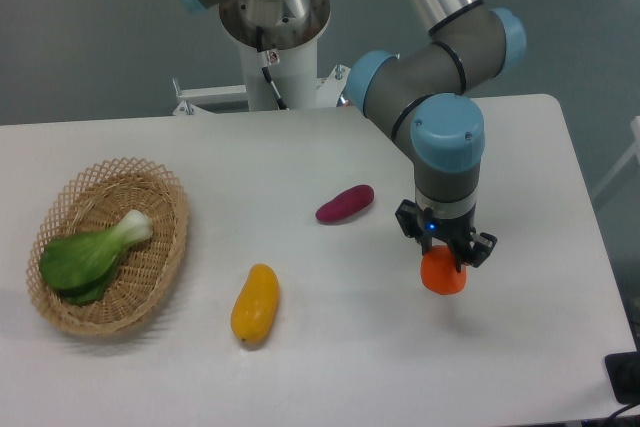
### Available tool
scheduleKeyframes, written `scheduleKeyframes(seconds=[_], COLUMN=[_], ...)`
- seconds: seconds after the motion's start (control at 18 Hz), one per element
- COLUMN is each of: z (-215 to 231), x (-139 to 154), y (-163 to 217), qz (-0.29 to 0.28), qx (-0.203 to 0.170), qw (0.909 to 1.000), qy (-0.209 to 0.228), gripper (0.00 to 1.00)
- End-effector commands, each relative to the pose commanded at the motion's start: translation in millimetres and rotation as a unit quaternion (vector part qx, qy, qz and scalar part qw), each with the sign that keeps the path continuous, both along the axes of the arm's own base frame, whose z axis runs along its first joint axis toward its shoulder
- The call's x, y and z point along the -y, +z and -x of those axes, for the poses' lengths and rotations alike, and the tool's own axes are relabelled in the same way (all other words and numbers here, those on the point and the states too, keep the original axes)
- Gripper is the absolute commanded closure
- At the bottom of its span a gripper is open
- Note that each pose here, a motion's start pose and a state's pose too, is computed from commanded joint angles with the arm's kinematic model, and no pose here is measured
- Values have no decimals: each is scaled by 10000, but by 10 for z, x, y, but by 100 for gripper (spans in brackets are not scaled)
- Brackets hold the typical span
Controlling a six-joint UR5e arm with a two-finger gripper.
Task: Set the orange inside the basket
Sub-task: 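Carry the held orange across the table toward the wicker basket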
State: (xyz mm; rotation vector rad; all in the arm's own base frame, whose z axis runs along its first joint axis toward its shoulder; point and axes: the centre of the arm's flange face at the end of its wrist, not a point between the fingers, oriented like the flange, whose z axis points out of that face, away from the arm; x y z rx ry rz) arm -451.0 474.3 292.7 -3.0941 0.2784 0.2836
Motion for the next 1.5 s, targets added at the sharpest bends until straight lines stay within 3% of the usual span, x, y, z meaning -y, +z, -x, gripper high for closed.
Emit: scheduleKeyframes(seconds=[0.28, 0.61, 0.83, 1.28, 1.5], z=[-193, -643, -1009, -2297, -2769], x=[-163, -559, -793, -1383, -1514], y=[-7, -24, -60, -34, 65], qz=[-49, -141, -135, -236, -317], qx=[5, 29, 61, 116, 74], qw=[10000, 9999, 9997, 9975, 9957], qy=[57, 48, -183, -653, -868], gripper=[44, 44, 44, 44, 44])
